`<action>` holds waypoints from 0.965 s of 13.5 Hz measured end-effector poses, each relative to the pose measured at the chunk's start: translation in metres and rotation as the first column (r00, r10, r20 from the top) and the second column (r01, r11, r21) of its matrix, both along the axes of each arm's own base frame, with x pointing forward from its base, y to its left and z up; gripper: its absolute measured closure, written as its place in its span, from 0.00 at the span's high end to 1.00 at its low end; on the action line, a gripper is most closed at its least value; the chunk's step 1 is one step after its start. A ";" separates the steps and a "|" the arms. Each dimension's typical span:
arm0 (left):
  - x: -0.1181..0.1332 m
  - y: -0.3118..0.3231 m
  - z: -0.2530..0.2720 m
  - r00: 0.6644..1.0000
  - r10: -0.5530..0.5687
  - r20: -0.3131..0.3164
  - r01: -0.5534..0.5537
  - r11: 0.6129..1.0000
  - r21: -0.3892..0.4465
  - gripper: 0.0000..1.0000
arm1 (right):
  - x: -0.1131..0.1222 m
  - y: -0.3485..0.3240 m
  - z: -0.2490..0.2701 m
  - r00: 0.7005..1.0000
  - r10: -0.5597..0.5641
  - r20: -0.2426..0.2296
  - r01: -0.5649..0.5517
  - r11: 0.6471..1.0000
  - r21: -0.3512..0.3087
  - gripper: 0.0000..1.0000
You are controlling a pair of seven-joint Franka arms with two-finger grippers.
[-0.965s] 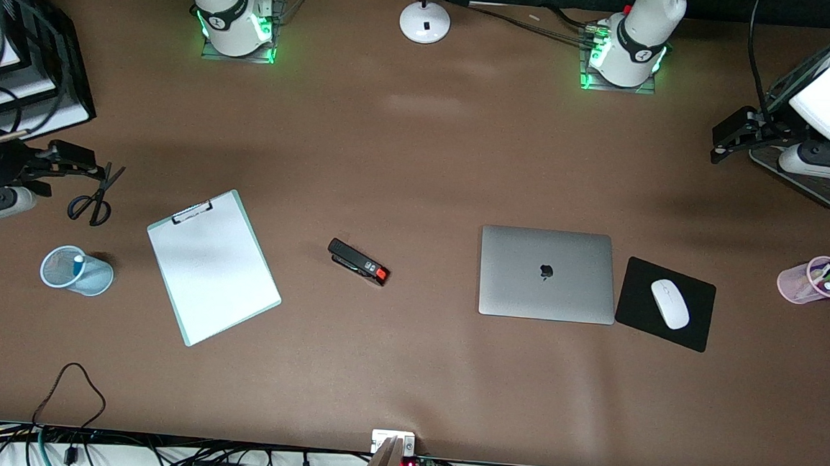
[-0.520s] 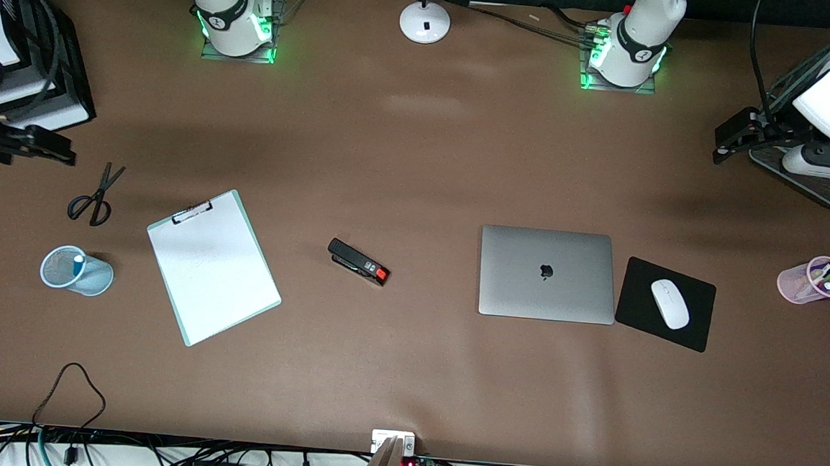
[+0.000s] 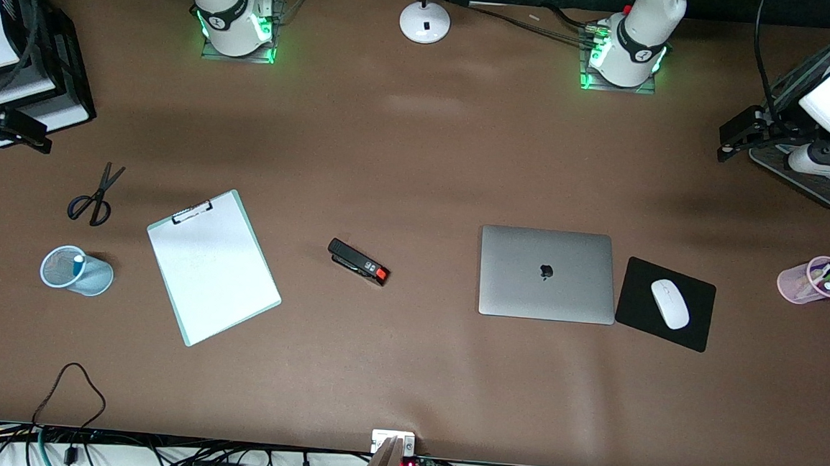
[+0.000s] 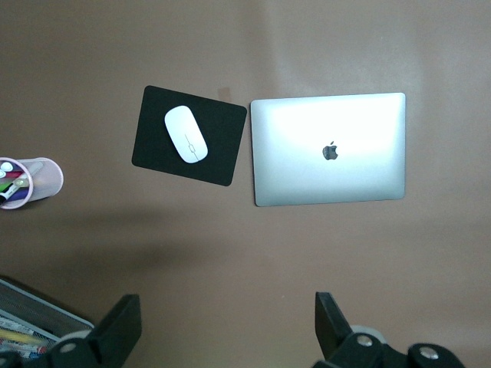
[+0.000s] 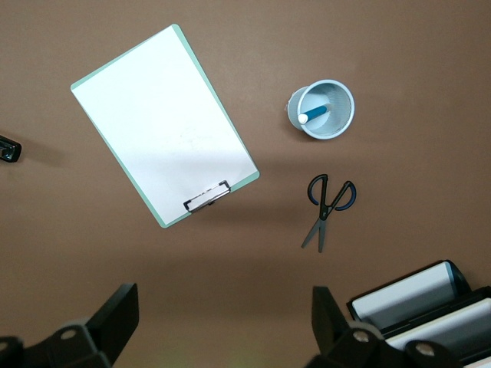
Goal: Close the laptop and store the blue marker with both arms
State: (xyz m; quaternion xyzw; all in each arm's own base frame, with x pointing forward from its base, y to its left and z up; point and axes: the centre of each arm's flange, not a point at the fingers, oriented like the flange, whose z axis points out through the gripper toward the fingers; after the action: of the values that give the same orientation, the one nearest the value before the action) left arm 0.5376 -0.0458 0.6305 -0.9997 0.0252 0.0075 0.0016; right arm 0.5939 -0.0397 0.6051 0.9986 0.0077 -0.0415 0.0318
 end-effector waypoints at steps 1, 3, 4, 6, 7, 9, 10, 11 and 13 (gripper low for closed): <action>0.000 0.000 0.000 1.000 0.000 0.000 0.000 1.000 0.000 1.00 | -0.003 0.000 -0.001 1.000 -0.004 0.003 0.004 1.000 0.001 1.00; -0.001 0.000 0.001 1.000 0.000 -0.002 0.000 1.000 0.002 1.00 | -0.012 -0.001 -0.007 1.000 -0.014 0.020 0.014 1.000 0.004 1.00; -0.001 0.000 0.001 1.000 -0.001 -0.004 0.001 1.000 0.002 1.00 | -0.018 -0.002 -0.011 0.999 -0.019 0.026 0.018 1.000 0.006 1.00; -0.001 -0.001 0.000 1.000 -0.003 -0.004 0.003 1.000 0.002 1.00 | -0.033 -0.002 -0.010 0.999 -0.023 0.022 0.023 1.000 0.011 1.00; -0.001 -0.002 0.000 1.000 -0.004 -0.004 0.004 1.000 0.002 1.00 | -0.037 -0.002 -0.007 0.999 -0.024 0.025 0.024 1.000 0.012 1.00; -0.002 -0.003 0.001 1.000 -0.006 -0.004 0.006 1.000 0.002 1.00 | -0.042 -0.002 -0.004 0.999 -0.026 0.027 0.025 1.000 0.014 1.00; -0.002 -0.005 0.001 1.000 -0.009 -0.004 0.009 1.000 0.003 1.00 | -0.042 -0.002 -0.004 0.999 -0.028 0.027 0.027 1.000 0.014 1.00; -0.002 -0.006 0.001 1.000 -0.012 -0.004 0.012 1.000 0.003 1.00 | -0.042 -0.002 -0.004 0.999 -0.030 0.026 0.030 0.999 0.014 1.00; -0.002 -0.010 0.001 1.000 -0.018 -0.004 0.018 1.000 0.003 1.00 | -0.043 -0.001 -0.005 0.999 -0.033 0.018 0.033 0.999 0.014 1.00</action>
State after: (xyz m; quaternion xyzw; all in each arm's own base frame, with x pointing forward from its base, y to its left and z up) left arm 0.5352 -0.0556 0.6312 -0.9994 0.0343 0.0094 0.0031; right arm 0.5508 -0.0402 0.6003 0.9991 -0.0088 -0.0327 0.0245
